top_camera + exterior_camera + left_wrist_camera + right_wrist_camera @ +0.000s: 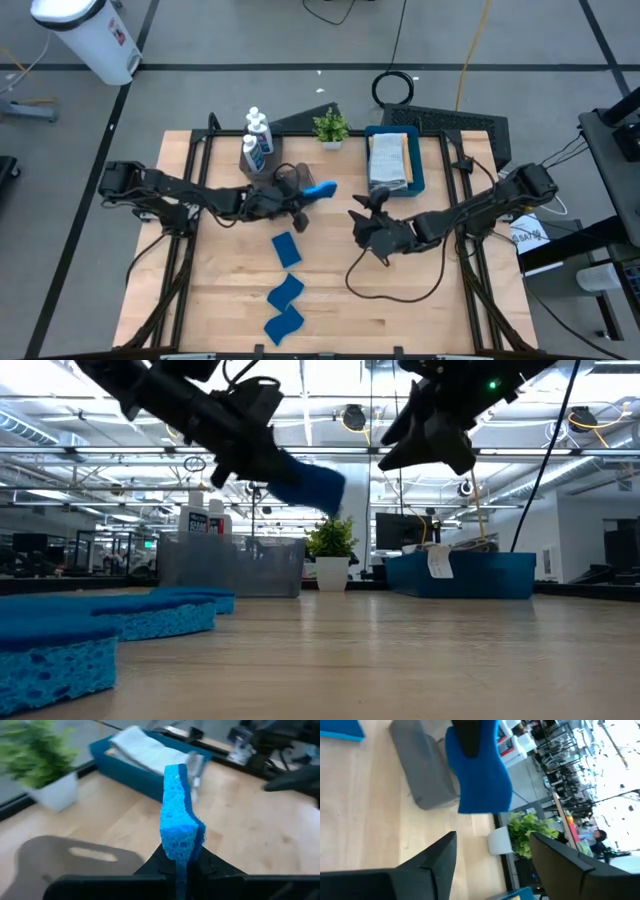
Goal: Pick & Place Kitchen Items
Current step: Put the blue sponge into the bottom black bin
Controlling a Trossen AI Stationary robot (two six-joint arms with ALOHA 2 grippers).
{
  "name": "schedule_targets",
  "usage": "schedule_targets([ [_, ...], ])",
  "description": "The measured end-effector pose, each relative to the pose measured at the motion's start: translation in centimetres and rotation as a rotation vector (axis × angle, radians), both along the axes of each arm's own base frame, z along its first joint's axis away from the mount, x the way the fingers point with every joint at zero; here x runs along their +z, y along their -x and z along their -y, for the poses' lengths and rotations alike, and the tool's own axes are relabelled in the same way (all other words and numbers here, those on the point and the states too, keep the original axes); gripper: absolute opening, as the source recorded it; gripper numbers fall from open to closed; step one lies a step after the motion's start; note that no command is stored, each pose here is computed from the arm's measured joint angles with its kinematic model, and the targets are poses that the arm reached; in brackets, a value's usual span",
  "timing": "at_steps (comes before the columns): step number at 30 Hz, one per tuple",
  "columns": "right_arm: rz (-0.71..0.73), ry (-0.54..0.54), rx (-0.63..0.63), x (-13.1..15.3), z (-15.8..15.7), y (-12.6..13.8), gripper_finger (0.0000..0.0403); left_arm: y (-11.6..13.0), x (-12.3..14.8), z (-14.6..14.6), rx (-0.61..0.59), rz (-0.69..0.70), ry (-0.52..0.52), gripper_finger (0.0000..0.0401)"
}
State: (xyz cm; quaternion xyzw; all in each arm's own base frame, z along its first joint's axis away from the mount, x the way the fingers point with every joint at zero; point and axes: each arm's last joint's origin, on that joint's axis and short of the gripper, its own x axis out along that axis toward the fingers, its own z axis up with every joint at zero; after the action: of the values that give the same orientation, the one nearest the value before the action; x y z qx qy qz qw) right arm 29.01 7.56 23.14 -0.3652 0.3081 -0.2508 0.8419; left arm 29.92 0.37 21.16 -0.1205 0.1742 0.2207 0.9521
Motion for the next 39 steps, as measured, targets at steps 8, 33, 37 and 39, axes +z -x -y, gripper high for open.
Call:
schedule_targets([
  [8,0.027,-0.008,-0.002,0.7,0.1,0.3,0.0221,3.5,-2.3,-2.2,0.142,0.032,0.092,0.0011],
  [33,0.027,-0.01,0.0,0.6,0.1,0.2,0.0204,7.8,-5.0,-4.0,0.194,0.001,0.487,0.0048],
  [37,0.026,-0.01,0.0,0.6,0.1,0.2,0.0205,7.8,-5.0,-4.1,0.206,-0.001,0.468,0.0049],
  [39,0.026,-0.01,0.0,0.6,0.1,0.2,0.0205,7.8,-5.0,-4.1,0.194,-0.009,0.449,0.005],
])
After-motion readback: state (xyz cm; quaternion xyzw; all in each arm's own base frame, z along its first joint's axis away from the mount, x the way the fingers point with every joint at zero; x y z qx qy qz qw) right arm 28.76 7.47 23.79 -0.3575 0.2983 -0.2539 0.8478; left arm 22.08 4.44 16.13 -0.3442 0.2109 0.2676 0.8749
